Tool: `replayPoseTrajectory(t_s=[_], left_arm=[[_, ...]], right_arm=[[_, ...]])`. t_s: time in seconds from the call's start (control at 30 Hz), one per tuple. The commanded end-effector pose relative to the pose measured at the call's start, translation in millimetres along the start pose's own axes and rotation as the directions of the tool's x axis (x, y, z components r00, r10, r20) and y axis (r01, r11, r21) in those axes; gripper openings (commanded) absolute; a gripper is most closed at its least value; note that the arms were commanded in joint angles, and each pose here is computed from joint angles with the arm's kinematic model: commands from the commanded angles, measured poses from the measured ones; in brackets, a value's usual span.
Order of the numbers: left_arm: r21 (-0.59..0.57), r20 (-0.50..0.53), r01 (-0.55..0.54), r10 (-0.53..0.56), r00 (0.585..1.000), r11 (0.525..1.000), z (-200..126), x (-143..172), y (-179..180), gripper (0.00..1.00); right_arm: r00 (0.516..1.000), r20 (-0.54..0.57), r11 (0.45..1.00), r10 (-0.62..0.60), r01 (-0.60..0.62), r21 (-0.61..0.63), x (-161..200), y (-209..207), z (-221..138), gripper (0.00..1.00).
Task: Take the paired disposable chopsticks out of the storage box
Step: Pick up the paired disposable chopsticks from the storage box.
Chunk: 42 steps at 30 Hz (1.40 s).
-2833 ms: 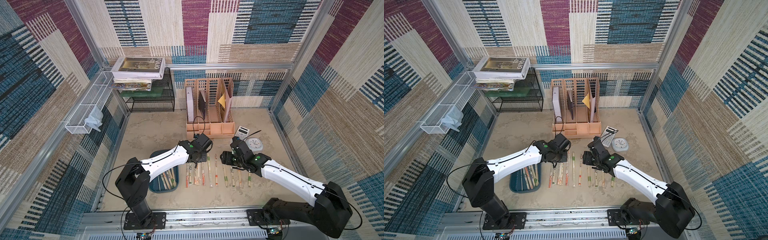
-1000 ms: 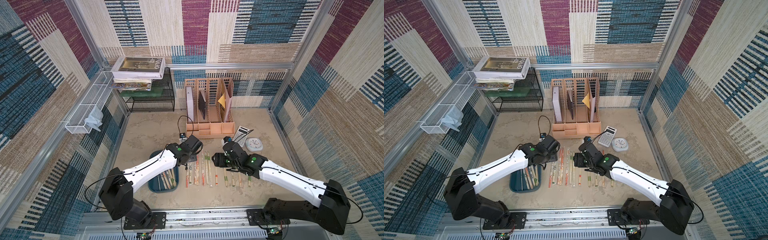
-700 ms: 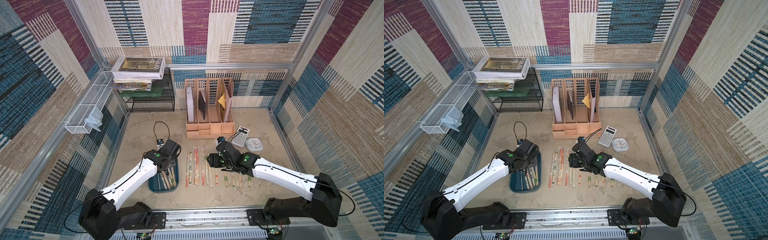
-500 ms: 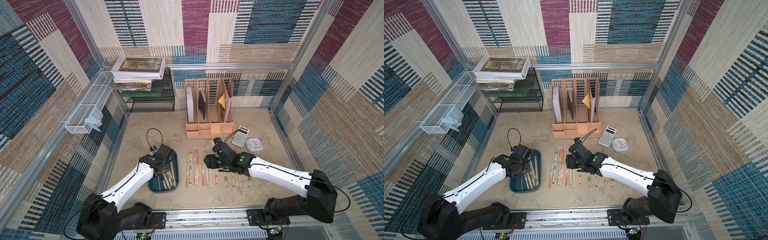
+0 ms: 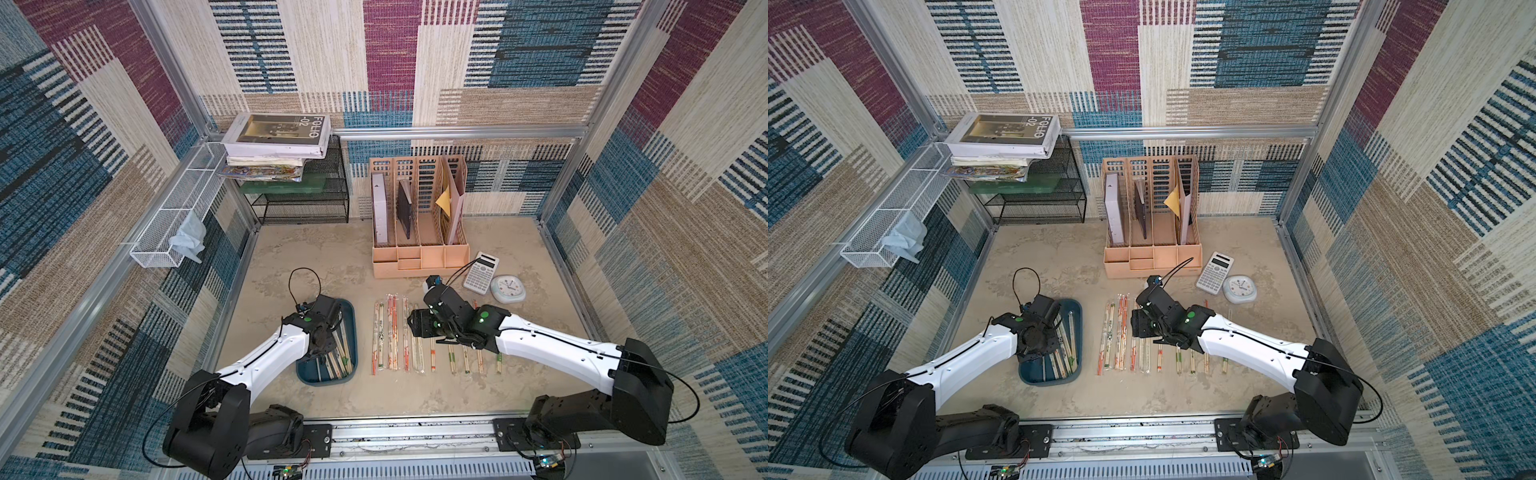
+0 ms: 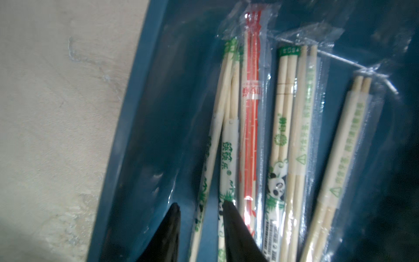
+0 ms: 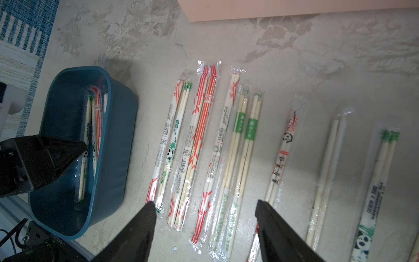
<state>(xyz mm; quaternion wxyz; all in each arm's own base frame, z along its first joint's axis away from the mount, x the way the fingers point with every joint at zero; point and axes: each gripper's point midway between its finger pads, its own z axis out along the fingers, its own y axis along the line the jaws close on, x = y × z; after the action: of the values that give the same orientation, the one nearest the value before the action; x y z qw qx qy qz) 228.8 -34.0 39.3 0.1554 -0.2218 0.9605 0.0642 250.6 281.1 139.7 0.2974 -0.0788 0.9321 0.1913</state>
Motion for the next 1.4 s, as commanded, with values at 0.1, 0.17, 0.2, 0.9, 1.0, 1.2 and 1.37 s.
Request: replayPoseTrajectory(t_s=[0.1, 0.17, 0.2, 0.9, 1.0, 1.2, 1.37], left_arm=[[0.007, -0.012, 0.016, -0.016, 1.000, 1.000, 4, 1, 1, 0.33], [0.006, -0.014, 0.026, -0.026, 1.000, 1.000, 5, 1, 2, 0.32], [0.010, -0.018, 0.031, -0.031, 0.999, 0.999, 6, 2, 1, 0.32], [0.037, 0.003, 0.020, -0.020, 1.000, 0.999, -16, -12, -2, 0.00], [0.076, 0.045, 0.001, -0.005, 0.999, 0.997, -36, -22, -5, 0.00], [0.176, 0.086, -0.027, 0.012, 0.996, 0.984, -64, -34, -18, 0.00], [0.281, 0.100, -0.050, 0.022, 0.995, 0.958, -84, -41, -39, 0.00]], right_arm=[[1.000, 0.008, 1.000, -0.006, 0.006, 0.020, -2, -4, -1, 0.73], [1.000, 0.006, 1.000, -0.007, 0.006, 0.024, -2, -5, -1, 0.73], [1.000, 0.007, 1.000, -0.007, 0.007, 0.025, -2, -5, -1, 0.73], [1.000, 0.026, 1.000, 0.004, -0.005, 0.029, -5, -14, -9, 0.73], [1.000, 0.030, 1.000, 0.006, -0.007, 0.026, -5, -14, -10, 0.73], [0.999, 0.034, 1.000, 0.015, -0.016, 0.018, -9, -15, -10, 0.73], [0.999, 0.035, 1.000, 0.021, -0.021, 0.004, -11, -14, -10, 0.73]])
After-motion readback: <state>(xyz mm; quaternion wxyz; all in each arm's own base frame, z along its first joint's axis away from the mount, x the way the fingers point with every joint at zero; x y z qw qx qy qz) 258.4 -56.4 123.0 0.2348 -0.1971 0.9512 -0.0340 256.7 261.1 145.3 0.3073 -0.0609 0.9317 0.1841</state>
